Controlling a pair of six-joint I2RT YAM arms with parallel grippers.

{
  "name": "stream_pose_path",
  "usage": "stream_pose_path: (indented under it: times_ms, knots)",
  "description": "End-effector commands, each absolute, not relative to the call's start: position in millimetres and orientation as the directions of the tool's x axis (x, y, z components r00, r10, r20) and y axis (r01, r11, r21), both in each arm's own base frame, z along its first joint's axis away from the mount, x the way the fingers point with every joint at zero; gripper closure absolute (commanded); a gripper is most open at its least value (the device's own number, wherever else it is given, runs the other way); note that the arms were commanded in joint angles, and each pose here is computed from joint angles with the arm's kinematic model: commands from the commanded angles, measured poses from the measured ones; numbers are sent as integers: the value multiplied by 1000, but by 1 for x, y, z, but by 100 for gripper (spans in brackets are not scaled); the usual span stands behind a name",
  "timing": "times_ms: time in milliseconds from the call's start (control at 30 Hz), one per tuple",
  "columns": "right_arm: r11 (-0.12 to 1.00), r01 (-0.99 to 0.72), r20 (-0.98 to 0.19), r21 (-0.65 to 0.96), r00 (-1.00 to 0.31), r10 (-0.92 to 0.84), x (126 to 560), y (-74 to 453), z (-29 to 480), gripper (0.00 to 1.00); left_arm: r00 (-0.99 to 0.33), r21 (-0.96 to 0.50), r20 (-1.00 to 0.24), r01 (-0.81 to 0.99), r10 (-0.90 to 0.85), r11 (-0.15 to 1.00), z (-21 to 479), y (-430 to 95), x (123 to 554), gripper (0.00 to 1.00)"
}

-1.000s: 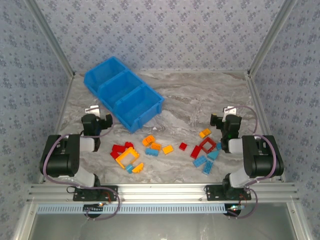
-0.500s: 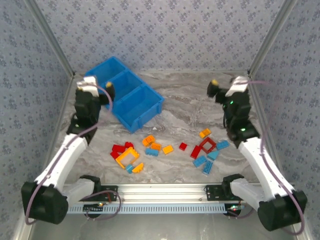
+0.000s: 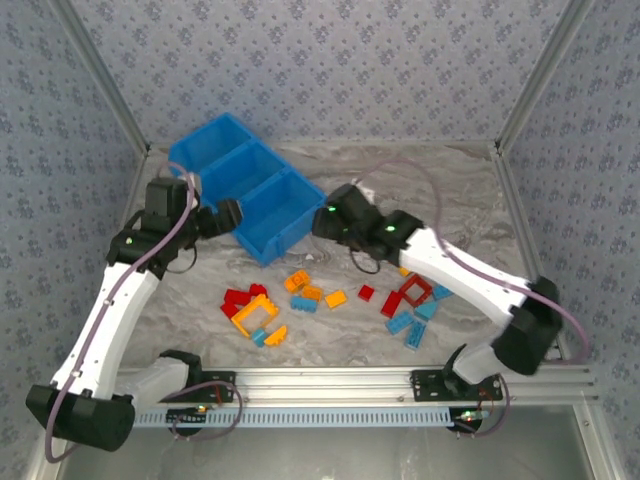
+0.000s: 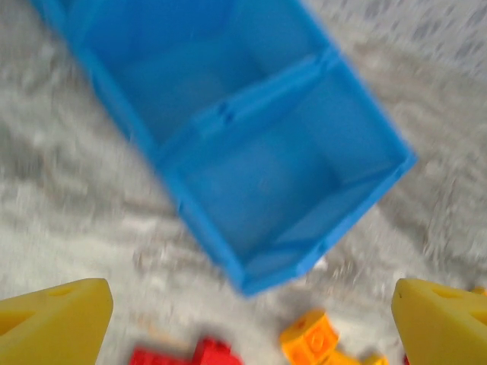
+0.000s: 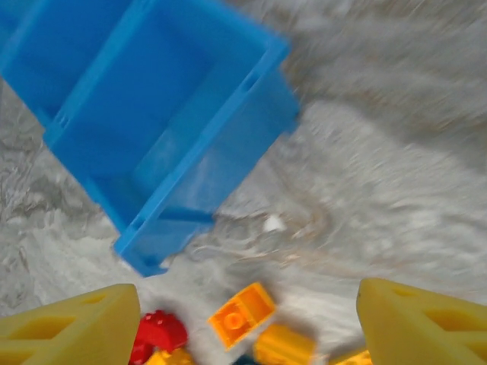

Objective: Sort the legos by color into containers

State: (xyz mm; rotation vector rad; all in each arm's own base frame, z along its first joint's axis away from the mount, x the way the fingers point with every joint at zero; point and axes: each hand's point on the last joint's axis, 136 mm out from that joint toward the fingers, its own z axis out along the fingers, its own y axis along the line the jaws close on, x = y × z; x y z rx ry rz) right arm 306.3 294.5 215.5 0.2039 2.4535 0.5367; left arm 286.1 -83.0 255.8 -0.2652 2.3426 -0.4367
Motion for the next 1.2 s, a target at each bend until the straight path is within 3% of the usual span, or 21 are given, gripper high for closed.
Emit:
stream_pose_path:
  times_ms: [0,200,467,900,1167]
  knots:
    - [876,105,-432,472,-838,333,308,327,202,25,-765,-449,-558,-47,-321,892,251,-92,253,6]
    - [860,132,-352,493,-874,336,329,376,172,25,-788,-510,-529,-2,-315,860,246,-106,243,7]
    - [850,201,-288,486,-882,373,353,392,139,30,-794,-510,-516,-16,-321,860,234,-106,240,6]
    - [907,288,-298,307,-876,379,386,327,113,71,-804,-490,-513,-12,-300,871,229,-106,242,7]
    - [966,220,-331,133,-909,253,406,253,117,84,-805,-496,-507,-20,-309,868,226,-107,246,7]
